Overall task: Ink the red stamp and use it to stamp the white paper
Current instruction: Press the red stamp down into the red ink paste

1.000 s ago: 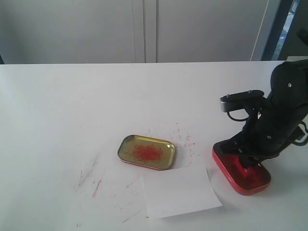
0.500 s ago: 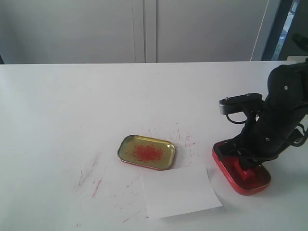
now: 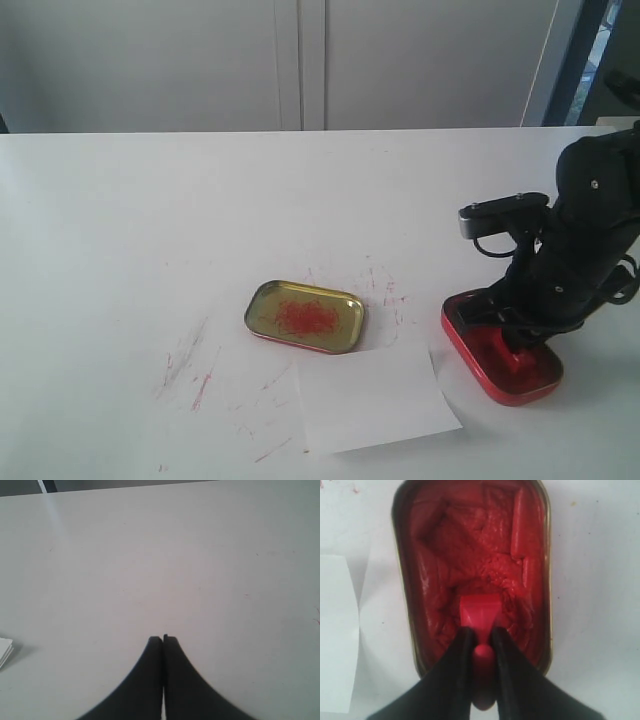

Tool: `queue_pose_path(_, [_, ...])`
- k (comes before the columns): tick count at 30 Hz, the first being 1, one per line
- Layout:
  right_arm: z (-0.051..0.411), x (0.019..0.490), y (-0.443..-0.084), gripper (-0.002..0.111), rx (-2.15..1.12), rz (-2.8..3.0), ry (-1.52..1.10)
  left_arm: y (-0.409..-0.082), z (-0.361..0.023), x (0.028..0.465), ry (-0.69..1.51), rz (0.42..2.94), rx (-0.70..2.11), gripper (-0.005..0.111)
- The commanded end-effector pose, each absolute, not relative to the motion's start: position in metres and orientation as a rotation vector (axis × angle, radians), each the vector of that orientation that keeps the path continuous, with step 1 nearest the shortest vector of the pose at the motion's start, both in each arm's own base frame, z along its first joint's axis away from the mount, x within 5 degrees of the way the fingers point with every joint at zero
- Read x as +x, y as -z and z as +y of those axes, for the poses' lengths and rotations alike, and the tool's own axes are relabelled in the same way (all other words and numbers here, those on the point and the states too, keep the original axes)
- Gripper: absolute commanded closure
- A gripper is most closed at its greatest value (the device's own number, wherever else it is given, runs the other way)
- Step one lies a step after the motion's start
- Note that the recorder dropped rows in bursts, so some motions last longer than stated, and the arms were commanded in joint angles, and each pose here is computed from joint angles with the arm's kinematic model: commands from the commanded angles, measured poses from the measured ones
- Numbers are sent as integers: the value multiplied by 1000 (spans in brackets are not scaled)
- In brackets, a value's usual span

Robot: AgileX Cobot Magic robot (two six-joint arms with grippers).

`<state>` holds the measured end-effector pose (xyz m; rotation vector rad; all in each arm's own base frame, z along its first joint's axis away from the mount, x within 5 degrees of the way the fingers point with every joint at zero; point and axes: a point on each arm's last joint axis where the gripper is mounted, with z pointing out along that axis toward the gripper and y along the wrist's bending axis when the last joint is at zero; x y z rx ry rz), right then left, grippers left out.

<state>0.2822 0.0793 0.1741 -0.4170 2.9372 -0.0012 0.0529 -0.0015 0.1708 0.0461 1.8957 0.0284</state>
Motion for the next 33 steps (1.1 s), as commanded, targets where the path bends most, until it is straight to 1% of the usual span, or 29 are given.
queue_pose_path(1, [77,282,-174,108,-407,2935,12,-169,-2,53,-27,1900,47,107])
queue_pose_path(16, [78,284,-173,108,-403,2925,6,-169,-2,53,-27,1900,47,107])
queue_pose_path(20, [78,285,-161,108,-405,2966,10,-169,-2,53,-27,1900,47,107])
queue_pose_path(27, [79,288,-127,108,-422,3068,33,-169,-2,53,-27,1900,47,107])
queue_pose_path(33, [79,288,-119,108,-427,3100,41,-169,-2,53,-27,1900,47,107])
